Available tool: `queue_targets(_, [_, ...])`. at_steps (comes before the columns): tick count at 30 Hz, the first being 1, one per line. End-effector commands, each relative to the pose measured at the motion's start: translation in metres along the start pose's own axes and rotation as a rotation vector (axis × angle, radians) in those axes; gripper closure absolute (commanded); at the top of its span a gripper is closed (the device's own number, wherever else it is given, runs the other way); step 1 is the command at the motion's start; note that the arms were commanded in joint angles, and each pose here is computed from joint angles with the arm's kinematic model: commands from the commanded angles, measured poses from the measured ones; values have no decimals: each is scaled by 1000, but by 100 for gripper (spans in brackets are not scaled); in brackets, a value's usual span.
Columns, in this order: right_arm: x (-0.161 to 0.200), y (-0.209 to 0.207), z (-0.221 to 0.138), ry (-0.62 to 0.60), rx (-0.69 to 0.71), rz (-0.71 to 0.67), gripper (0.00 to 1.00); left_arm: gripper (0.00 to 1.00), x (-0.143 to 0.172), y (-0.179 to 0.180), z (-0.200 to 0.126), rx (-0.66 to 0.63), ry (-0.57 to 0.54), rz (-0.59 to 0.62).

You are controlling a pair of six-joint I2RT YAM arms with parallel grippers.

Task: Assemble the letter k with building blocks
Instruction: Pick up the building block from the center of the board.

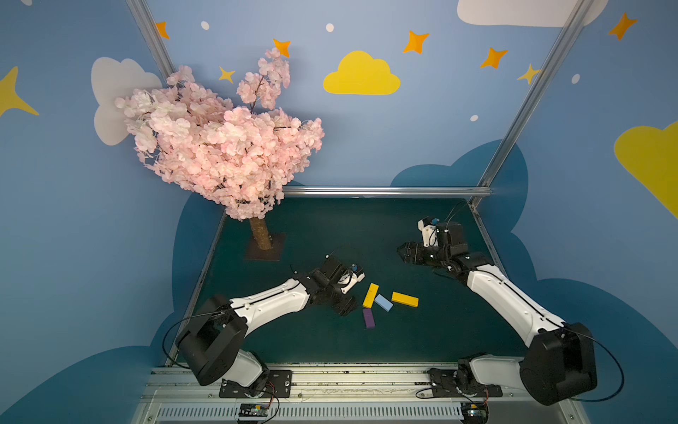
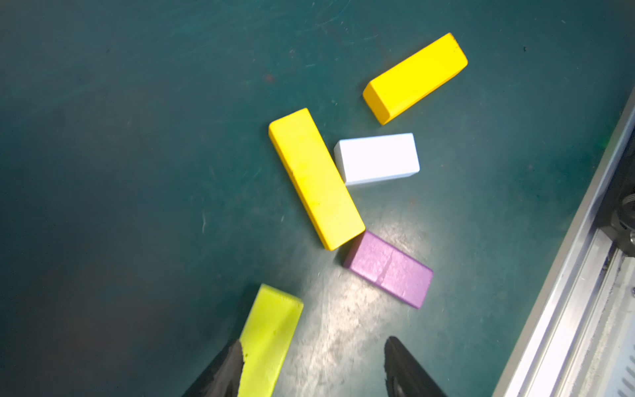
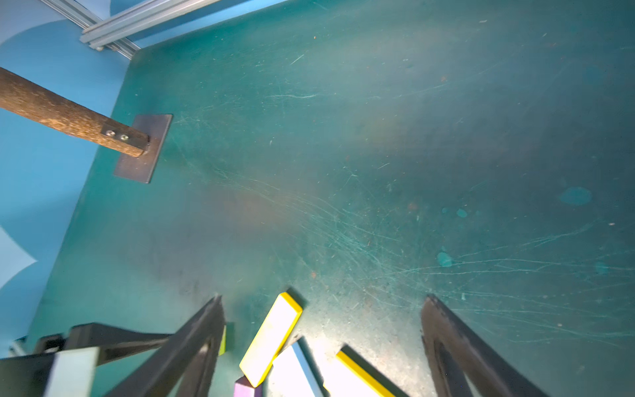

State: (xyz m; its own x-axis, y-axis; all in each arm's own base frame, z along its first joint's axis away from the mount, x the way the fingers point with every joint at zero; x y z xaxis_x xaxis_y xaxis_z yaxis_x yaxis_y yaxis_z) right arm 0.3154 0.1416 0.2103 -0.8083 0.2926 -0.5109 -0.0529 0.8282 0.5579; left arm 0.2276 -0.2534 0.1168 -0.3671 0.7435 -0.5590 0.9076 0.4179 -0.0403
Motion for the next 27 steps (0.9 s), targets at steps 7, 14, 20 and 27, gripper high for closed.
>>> queue_targets(7, [9,0,0,26,-19,26,10,34,-2,3,26,38,218,56])
queue_targets(14, [13,0,5,51,-46,33,10,32,-8,-2,2,0,307,86])
queue_targets(20, [14,3,13,78,-82,59,10,32,12,7,8,-5,407,60])
queue_targets(27, [13,6,13,87,-98,47,10,31,19,6,12,42,390,16])
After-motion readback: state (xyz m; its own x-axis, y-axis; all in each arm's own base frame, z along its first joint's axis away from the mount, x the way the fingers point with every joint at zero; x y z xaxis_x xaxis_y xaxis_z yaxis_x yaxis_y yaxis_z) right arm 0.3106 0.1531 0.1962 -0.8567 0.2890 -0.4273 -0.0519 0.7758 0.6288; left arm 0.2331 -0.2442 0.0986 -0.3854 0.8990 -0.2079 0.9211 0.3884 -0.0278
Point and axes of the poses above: each gripper's point midway between its finger pads, its own z axis out along the fingers, its own y axis along the line the jaws close on, x = y × z, the point moved 5 cm from there along -z, back along the fingers, and after that the axes turned 15 degrees about z, right-handed, at the moved point
